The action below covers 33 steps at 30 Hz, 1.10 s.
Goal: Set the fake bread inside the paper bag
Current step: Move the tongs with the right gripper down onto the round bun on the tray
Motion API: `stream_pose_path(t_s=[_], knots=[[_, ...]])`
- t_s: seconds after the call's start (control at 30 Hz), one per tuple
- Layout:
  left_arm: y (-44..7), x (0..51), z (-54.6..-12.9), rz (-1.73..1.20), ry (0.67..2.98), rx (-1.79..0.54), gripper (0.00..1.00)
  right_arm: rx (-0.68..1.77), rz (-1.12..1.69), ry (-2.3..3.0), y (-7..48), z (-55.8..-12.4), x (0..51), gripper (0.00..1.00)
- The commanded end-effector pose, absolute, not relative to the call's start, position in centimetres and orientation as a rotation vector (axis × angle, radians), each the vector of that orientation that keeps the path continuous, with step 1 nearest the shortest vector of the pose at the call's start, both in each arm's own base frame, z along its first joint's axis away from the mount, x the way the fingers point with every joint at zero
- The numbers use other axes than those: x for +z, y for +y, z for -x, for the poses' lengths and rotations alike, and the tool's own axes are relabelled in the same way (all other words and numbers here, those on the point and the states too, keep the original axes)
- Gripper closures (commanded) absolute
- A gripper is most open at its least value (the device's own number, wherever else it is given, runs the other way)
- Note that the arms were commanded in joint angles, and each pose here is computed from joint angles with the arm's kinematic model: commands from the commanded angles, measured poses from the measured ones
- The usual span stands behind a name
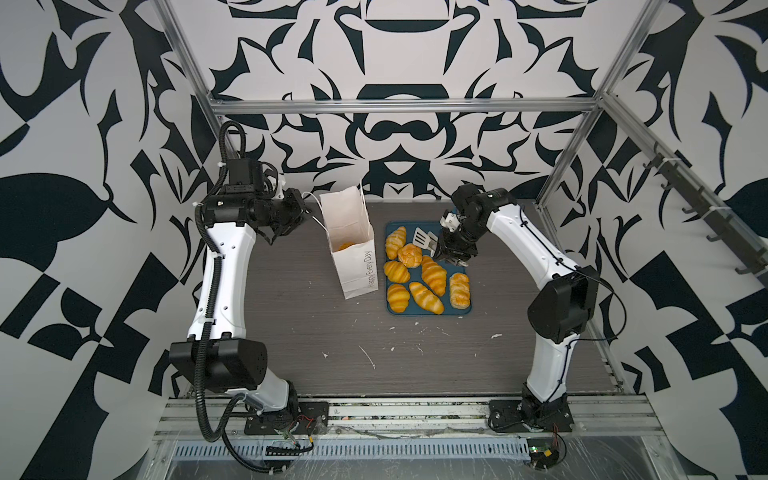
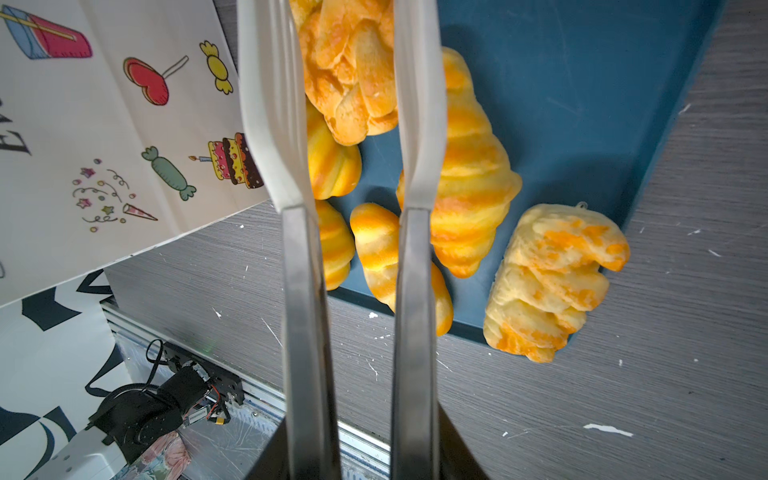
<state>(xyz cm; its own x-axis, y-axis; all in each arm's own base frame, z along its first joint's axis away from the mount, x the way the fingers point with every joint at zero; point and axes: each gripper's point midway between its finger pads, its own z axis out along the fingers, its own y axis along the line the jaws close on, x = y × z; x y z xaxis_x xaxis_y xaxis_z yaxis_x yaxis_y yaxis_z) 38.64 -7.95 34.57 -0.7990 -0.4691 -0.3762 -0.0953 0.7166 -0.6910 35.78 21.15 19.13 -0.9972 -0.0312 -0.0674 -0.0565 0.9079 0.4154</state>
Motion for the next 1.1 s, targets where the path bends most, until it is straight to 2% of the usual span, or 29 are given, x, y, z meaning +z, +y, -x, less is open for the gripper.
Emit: stream_pose_path(t_s=[0.0, 1.07], knots=[[-8.1, 35.2, -38.7, 0.424, 2.369, -0.939, 1.0, 0.657, 0.12, 2.979, 21.4, -36.1, 19.5, 0.6], [-8.0, 35.0, -39.5, 0.435, 2.372, -0.935, 1.0, 0.565, 0.215, 3.018, 21.7, -38.2, 16.0, 0.57]])
